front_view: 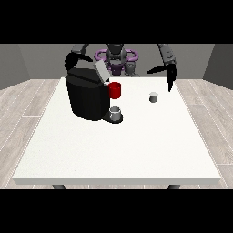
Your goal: Insert the coffee pod into the coffee machine and close the lid
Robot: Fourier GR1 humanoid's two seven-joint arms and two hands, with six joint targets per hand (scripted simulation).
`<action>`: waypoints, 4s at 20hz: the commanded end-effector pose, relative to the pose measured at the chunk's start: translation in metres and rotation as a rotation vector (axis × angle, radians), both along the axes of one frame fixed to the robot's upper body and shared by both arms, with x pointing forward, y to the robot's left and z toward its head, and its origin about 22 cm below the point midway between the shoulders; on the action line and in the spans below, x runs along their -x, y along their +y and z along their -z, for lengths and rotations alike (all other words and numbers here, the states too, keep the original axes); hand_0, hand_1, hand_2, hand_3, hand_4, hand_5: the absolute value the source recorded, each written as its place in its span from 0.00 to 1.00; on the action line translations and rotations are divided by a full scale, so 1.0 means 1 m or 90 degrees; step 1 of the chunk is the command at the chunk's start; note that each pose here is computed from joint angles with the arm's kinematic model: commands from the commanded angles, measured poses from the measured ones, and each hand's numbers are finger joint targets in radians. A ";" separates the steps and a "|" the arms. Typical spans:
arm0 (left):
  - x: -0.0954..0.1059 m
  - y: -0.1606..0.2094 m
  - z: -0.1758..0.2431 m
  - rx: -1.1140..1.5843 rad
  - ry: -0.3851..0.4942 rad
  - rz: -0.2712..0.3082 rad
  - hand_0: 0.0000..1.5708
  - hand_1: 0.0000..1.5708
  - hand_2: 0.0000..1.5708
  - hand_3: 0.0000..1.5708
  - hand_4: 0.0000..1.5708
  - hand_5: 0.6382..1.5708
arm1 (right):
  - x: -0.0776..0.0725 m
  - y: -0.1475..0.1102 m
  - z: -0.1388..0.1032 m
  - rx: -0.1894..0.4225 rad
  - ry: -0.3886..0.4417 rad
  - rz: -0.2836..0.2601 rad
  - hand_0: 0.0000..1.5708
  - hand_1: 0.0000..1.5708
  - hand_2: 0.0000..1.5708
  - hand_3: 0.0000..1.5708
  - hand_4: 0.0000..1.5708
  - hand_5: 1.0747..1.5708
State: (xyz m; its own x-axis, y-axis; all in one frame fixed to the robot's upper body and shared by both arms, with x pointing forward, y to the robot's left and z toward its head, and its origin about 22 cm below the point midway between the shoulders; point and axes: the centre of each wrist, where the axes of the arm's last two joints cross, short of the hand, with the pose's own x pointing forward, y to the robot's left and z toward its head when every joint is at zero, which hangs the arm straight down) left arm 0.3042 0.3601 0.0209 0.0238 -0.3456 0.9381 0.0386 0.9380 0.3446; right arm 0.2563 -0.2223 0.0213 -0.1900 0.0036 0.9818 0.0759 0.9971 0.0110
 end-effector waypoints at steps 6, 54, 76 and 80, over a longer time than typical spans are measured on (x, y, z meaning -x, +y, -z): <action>-0.034 -0.001 0.000 -0.066 0.035 -0.014 0.00 0.00 0.00 0.00 0.00 1.00 | -0.022 0.004 -0.008 0.002 -0.001 -0.006 0.00 0.00 0.00 0.00 0.21 1.00; -0.067 -0.022 0.023 -0.415 -0.009 0.079 0.93 0.93 0.93 0.90 0.39 1.00 | -0.033 -0.003 0.017 0.016 0.102 0.027 0.00 0.00 0.00 0.00 0.25 1.00; -0.139 -0.073 -0.144 -0.406 -0.138 0.109 0.80 0.80 0.84 0.81 0.34 1.00 | -0.051 -0.004 0.029 -0.003 0.086 0.001 0.00 0.00 0.00 0.00 0.30 1.00; -0.143 -0.057 -0.171 -0.387 -0.123 0.065 0.79 0.79 0.82 0.79 0.33 1.00 | -0.044 0.020 0.021 -0.011 0.068 -0.055 0.00 0.00 0.00 0.00 0.32 1.00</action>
State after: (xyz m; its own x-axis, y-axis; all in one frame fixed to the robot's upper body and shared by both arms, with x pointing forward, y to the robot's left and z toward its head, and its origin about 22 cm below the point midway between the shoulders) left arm 0.4439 0.2918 0.1647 -0.2222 -0.8081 0.5456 0.0337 0.5529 0.8326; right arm 0.3057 -0.2081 -0.0011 -0.0588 -0.0082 0.9982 0.0360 0.9993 0.0103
